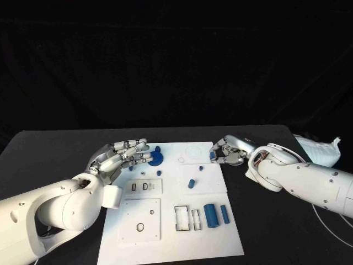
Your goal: Assemble the parts on the task board
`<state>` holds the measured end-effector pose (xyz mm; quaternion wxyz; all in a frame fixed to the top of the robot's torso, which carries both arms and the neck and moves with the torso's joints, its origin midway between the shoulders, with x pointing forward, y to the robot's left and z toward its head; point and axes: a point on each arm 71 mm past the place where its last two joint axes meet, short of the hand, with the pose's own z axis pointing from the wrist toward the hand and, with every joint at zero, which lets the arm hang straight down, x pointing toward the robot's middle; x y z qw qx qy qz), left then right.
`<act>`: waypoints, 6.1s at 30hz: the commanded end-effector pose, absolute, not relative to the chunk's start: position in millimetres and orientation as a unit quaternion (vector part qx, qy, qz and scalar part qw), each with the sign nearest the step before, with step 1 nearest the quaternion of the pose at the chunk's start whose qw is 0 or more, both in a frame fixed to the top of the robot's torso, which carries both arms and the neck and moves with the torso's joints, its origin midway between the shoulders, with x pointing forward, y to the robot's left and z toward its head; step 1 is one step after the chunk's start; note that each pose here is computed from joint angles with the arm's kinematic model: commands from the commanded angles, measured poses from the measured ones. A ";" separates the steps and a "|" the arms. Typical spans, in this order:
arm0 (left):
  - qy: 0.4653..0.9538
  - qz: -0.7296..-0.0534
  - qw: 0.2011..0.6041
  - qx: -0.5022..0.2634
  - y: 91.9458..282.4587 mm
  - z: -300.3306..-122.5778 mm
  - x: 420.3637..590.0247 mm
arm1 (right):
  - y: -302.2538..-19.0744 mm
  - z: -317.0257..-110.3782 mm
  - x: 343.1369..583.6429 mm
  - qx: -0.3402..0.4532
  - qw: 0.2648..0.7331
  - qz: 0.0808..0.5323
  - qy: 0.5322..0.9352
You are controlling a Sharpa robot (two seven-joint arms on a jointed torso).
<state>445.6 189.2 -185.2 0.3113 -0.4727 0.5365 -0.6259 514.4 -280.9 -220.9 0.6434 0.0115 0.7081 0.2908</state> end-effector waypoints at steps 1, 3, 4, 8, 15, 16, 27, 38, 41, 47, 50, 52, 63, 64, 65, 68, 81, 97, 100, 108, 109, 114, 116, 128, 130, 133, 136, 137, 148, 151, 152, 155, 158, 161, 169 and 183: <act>0.536 -0.634 0.303 -0.468 186.9 -184.0 444.8 | -278.6 -223.2 514.2 0.003 0.636 0.289 0.716; 0.536 -0.634 0.303 -0.468 186.9 -184.0 444.7 | -278.0 -223.5 514.4 0.003 0.635 0.290 0.716; 0.536 -0.634 0.303 -0.468 186.9 -184.0 444.7 | -277.8 -223.5 514.4 0.003 0.635 0.290 0.716; 0.536 -0.634 0.303 -0.468 187.0 -183.9 444.6 | -277.2 -223.8 514.6 0.002 0.635 0.289 0.716; 0.536 -0.634 0.303 -0.468 187.2 -184.0 444.6 | -277.2 -223.1 515.1 0.005 0.641 0.287 0.712; 0.536 -0.633 0.303 -0.468 187.3 -184.0 444.6 | -277.2 -222.6 515.2 0.006 0.644 0.288 0.709; 0.534 -0.631 0.309 -0.470 191.3 -184.5 446.2 | -266.9 -214.1 511.2 0.019 0.655 0.295 0.695; 0.533 -0.623 0.320 -0.476 201.6 -187.5 452.6 | -207.5 -196.2 492.6 0.005 0.648 0.324 0.690; 0.531 -0.620 0.324 -0.477 205.2 -188.7 455.3 | -183.9 -193.4 487.1 -0.011 0.644 0.332 0.689; 0.528 -0.617 0.332 -0.480 210.4 -190.4 459.7 | -137.1 -194.8 475.8 -0.035 0.627 0.343 0.699; 0.527 -0.616 0.335 -0.480 212.4 -191.0 461.2 | -118.1 -200.6 470.9 -0.047 0.619 0.342 0.706; 0.527 -0.615 0.336 -0.481 213.3 -191.2 461.8 | -109.4 -204.4 468.5 -0.053 0.615 0.339 0.709; 0.526 -0.615 0.337 -0.481 213.7 -191.5 462.9 | -75.0 -229.5 456.2 -0.078 0.597 0.322 0.731; 0.526 -0.615 0.337 -0.481 213.4 -191.4 462.8 | -73.3 -231.3 455.4 -0.080 0.595 0.320 0.733; 0.526 -0.615 0.336 -0.481 213.0 -191.4 462.7 | -71.1 -233.6 454.4 -0.084 0.594 0.318 0.734; 0.526 -0.616 0.335 -0.480 212.2 -191.3 462.4 | -67.1 -237.9 452.1 -0.093 0.591 0.313 0.738; 0.527 -0.617 0.333 -0.480 210.5 -191.1 461.8 | -62.2 -245.4 449.3 -0.103 0.584 0.301 0.747; 0.528 -0.617 0.332 -0.480 210.1 -191.1 461.6 | -66.8 -249.2 449.3 -0.106 0.581 0.271 0.760; 0.528 -0.617 0.332 -0.480 210.1 -191.2 461.6 | -67.3 -249.4 449.2 -0.107 0.582 0.268 0.761; 0.528 -0.617 0.331 -0.480 210.2 -191.4 461.9 | -67.4 -249.5 448.7 -0.107 0.581 0.266 0.762; 0.528 -0.617 0.331 -0.480 210.1 -191.4 461.9 | -67.4 -249.6 448.7 -0.107 0.581 0.266 0.762; 0.529 -0.617 0.331 -0.480 209.9 -191.5 461.9 | -67.7 -249.2 449.2 -0.104 0.584 0.267 0.759; 0.529 -0.617 0.331 -0.480 209.9 -191.6 462.0 | -67.9 -248.6 449.5 -0.101 0.587 0.269 0.757; 0.530 -0.617 0.329 -0.480 209.6 -191.9 462.2 | -67.2 -240.2 447.4 -0.072 0.619 0.303 0.721; 0.531 -0.616 0.328 -0.480 209.6 -192.1 462.3 | -67.2 -237.7 445.5 -0.068 0.625 0.313 0.712; 0.532 -0.614 0.328 -0.482 210.0 -192.7 462.6 | -68.0 -232.6 442.1 -0.061 0.637 0.330 0.694; 0.538 -0.608 0.328 -0.483 211.2 -194.1 463.4 | -70.9 -224.7 437.5 -0.054 0.650 0.354 0.670; 0.542 -0.606 0.328 -0.482 211.8 -194.7 463.7 | -72.3 -221.7 436.4 -0.054 0.652 0.363 0.664; 0.649 -0.534 0.339 -0.423 220.3 -207.0 469.1 | -119.0 -184.8 444.9 -0.006 0.627 0.441 0.642; 0.700 -0.489 0.341 -0.392 222.5 -209.3 472.1 | -142.7 -170.9 449.3 0.016 0.617 0.449 0.645; 0.720 -0.470 0.342 -0.380 223.3 -209.7 473.4 | -151.4 -166.5 450.8 0.026 0.617 0.449 0.646; 0.788 -0.392 0.348 -0.323 224.4 -207.1 479.0 | -182.1 -153.3 458.1 0.066 0.620 0.443 0.644; 0.834 -0.322 0.358 -0.269 223.9 -202.3 483.7 | -205.7 -145.7 465.6 0.097 0.625 0.432 0.643; 0.861 -0.265 0.372 -0.225 221.8 -194.3 489.7 | -222.7 -143.2 471.2 0.117 0.630 0.418 0.644; 0.890 -0.165 0.403 -0.132 203.7 -179.5 506.6 | -245.5 -143.9 479.7 0.141 0.632 0.394 0.652; 0.915 -0.125 0.378 -0.065 166.8 -183.3 516.6 | -246.6 -145.0 480.8 0.142 0.628 0.386 0.661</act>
